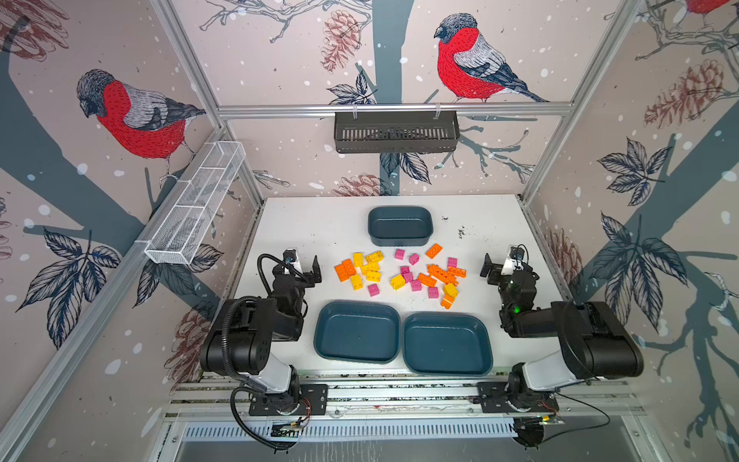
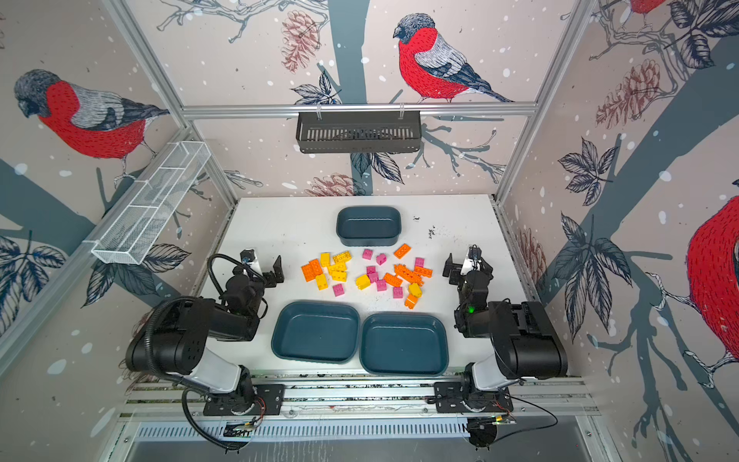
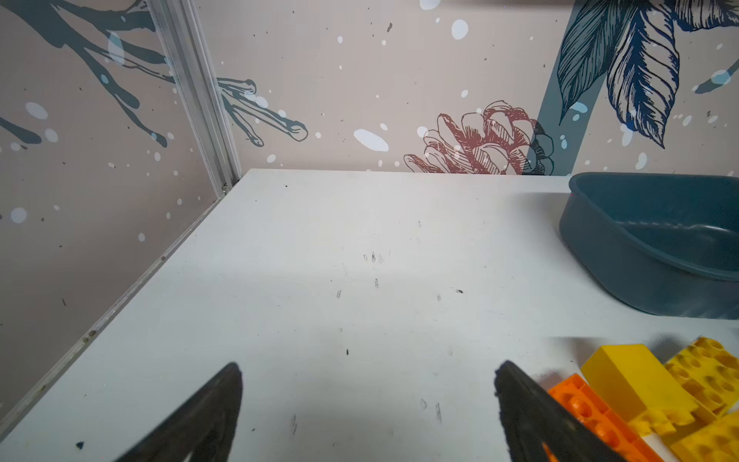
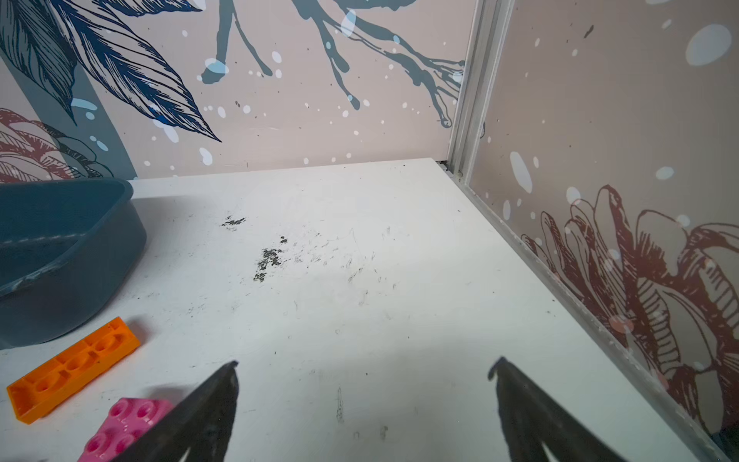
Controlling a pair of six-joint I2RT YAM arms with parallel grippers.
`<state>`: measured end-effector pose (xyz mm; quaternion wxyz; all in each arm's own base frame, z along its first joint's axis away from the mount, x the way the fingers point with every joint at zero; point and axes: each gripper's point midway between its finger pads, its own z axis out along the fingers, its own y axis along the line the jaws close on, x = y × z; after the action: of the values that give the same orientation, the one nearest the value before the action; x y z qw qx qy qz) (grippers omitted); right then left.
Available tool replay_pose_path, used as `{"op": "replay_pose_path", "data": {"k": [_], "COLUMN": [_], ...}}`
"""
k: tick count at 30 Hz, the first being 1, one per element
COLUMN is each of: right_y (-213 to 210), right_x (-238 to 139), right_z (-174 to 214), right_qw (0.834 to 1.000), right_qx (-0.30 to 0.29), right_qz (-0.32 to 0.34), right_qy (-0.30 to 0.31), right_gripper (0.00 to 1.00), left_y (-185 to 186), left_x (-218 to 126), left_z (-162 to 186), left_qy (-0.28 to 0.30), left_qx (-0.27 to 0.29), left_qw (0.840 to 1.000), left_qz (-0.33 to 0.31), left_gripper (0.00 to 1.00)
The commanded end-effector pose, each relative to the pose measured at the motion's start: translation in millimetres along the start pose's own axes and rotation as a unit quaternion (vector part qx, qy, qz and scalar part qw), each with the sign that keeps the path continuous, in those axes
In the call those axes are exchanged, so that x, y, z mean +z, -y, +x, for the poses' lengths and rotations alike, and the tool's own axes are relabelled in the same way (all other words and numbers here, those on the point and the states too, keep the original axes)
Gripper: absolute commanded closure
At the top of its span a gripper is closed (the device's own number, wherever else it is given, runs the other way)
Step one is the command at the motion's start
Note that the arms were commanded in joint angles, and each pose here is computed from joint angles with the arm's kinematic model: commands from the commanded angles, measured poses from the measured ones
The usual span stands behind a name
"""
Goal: Sort the legos into containers by color
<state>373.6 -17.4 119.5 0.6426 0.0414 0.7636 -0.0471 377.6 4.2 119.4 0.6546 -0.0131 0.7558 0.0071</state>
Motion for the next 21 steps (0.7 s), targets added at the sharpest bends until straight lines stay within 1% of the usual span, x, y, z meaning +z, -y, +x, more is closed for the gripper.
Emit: {"op": "replay_pose_path", "data": {"k": [1, 21], "right_y": [-1.1, -1.0], "right_x": [-0.2, 0.3], "right_z": [-4.9, -4.0], "right_qw": [1.0, 1.0], "right_qx": [0.006, 0.007], "right_qz": [-0.003, -0.005], "right_qy": [0.01, 0.008], "right_gripper": [0.01, 0.01], "left_y": [-2.2, -1.7], "left_x": [-0.6, -0.5], "left_z": [-9.4, -9.2], "left_qy": [0.019, 0.019], "left_qx": [0.005, 0.005], "left_qw": [1.0, 1.0], "left_qz": [-0.006, -0.006], "left_gripper": [0.02, 0.02]}}
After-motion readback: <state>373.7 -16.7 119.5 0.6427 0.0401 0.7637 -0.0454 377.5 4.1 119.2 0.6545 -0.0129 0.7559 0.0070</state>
